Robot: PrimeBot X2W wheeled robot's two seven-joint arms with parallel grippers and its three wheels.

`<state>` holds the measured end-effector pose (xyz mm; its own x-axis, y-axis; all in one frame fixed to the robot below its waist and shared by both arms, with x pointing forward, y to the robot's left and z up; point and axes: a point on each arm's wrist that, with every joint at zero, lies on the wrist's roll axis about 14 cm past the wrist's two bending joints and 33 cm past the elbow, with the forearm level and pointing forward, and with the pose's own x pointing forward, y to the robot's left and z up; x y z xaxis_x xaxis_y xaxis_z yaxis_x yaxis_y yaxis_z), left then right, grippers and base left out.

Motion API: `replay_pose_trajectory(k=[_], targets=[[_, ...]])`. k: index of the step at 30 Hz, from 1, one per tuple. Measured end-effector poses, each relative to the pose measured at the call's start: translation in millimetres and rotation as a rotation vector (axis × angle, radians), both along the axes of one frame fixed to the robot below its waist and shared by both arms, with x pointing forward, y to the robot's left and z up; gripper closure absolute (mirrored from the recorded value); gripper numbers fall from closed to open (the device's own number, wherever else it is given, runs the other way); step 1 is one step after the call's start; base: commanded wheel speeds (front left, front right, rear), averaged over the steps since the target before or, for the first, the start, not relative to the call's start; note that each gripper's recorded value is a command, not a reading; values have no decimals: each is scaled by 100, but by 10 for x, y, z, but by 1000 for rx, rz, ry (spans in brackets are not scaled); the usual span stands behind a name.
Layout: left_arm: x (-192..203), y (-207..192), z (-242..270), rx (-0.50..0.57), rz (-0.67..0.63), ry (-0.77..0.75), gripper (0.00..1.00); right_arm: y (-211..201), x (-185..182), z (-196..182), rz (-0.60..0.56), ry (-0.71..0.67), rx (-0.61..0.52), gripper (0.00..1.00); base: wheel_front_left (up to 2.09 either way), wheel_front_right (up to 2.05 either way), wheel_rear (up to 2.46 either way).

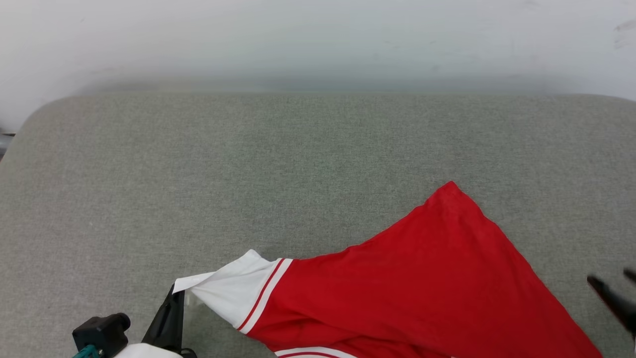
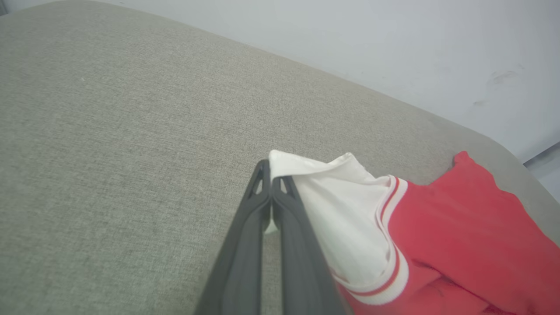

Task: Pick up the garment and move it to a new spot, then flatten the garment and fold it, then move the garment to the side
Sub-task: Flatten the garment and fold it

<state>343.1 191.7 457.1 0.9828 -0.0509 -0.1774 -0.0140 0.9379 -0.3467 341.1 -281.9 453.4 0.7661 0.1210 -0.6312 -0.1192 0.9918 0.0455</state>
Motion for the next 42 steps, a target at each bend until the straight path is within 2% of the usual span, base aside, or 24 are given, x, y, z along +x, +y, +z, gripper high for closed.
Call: replay_pose_trajectory(k=[6,7,12,20,24,28,33,40,41,42], targets=[[63,-11,14,12,-11,-3,100,268,593,632,112,-190,-43,0,0,0,0],[121,-9,23,18,-13,-6,100,492,846,783,193,-209,-67,0,0,0,0],[189,-21,-3,19,-16,-3,100,881,1153,759,331,-125,-119,0,0,0,0],[301,-27,-73,21,-16,7,100,1151,1409,250,465,173,-260,0,0,0,0],[349,-7,-130,25,-7,17,100,1167,1507,-69,477,282,-297,0,0,0,0],[419,-22,-185,22,-8,25,100,1221,1607,-342,478,351,-296,0,0,0,0],[475,-1,-268,24,-3,39,100,1307,1556,-723,529,444,-323,0,0,0,0],[499,6,-358,29,0,60,100,1268,1500,-991,556,508,-344,0,0,0,0],[503,8,-361,30,0,61,100,1263,1505,-996,554,506,-342,53,0,0,0],[509,6,-359,31,-1,59,100,1261,1514,-992,553,498,-341,95,0,0,0]])
